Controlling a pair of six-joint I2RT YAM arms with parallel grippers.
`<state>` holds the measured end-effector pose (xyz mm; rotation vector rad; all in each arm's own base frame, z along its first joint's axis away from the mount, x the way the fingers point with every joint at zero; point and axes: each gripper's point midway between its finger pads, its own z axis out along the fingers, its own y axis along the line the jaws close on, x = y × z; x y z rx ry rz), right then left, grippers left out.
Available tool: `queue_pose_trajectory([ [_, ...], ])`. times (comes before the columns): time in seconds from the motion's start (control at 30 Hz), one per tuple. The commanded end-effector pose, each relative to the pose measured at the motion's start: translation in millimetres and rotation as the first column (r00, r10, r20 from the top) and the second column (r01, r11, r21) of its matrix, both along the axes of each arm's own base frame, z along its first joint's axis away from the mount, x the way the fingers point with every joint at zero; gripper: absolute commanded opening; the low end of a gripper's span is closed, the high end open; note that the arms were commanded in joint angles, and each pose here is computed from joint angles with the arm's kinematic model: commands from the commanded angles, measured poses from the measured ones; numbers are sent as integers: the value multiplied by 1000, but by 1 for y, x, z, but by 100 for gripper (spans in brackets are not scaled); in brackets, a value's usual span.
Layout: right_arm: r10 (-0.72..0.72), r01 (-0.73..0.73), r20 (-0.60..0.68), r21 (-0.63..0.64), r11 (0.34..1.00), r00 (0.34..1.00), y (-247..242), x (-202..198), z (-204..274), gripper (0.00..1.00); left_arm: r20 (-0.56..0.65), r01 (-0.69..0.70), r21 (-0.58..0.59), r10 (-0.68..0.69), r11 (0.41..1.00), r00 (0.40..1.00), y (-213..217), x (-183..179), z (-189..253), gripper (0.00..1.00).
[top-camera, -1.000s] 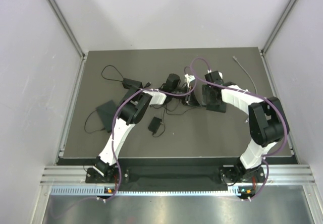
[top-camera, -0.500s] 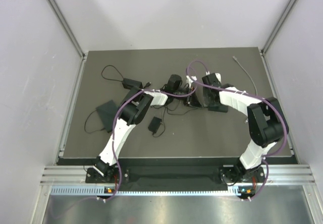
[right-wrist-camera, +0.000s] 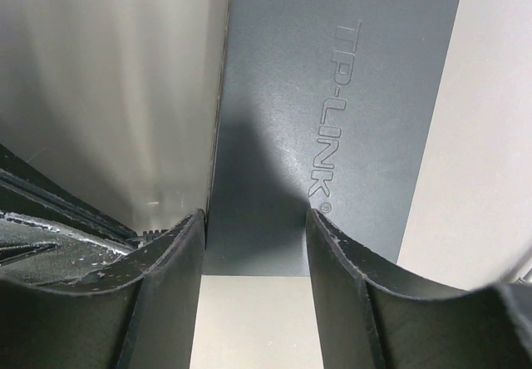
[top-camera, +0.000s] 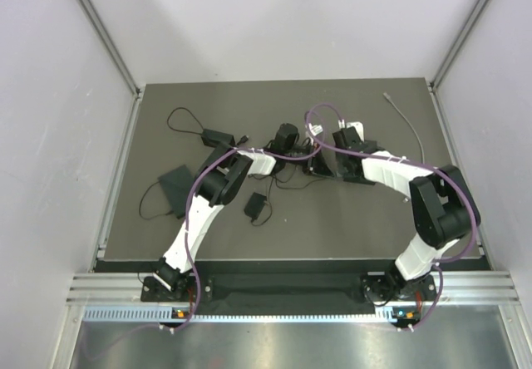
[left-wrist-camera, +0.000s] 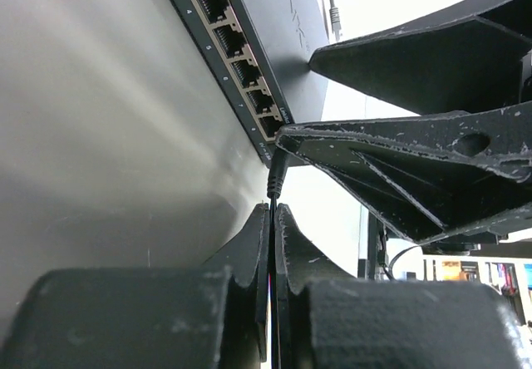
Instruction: Pull the plug from the switch port
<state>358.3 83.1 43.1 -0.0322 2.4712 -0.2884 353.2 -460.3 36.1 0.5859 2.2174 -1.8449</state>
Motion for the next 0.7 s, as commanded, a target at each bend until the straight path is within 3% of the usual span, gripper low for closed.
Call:
queue_pose_trajectory([
  [0.0,-96,73,-78,-253,965,992,-67,-30,-1,38,21,-65,-36,66,997,998,39,35,12,0],
  [0.13,-89,66,-76,-260,963,993,-67,-27,-2,37,3,-89,-22,89,996,996,46,41,6,0],
  [0.17,-85,62,-80,-257,964,993,-66,-27,-2,26,1,-94,-17,94,995,996,47,42,5,0],
  [0.23,-71,49,-80,-251,967,994,-63,-27,-2,22,4,-95,-16,95,995,995,47,43,4,0],
  [0.4,12,-13,-11,-106,994,1000,-37,-19,9,37,54,-28,-71,32,997,998,34,28,25,0],
  [0.53,40,-40,92,0,999,995,-20,-8,48,45,83,-1,-108,10,994,996,31,19,37,0],
  [0.67,61,-86,152,161,983,986,9,0,78,57,122,19,-219,8,976,992,31,14,65,0],
])
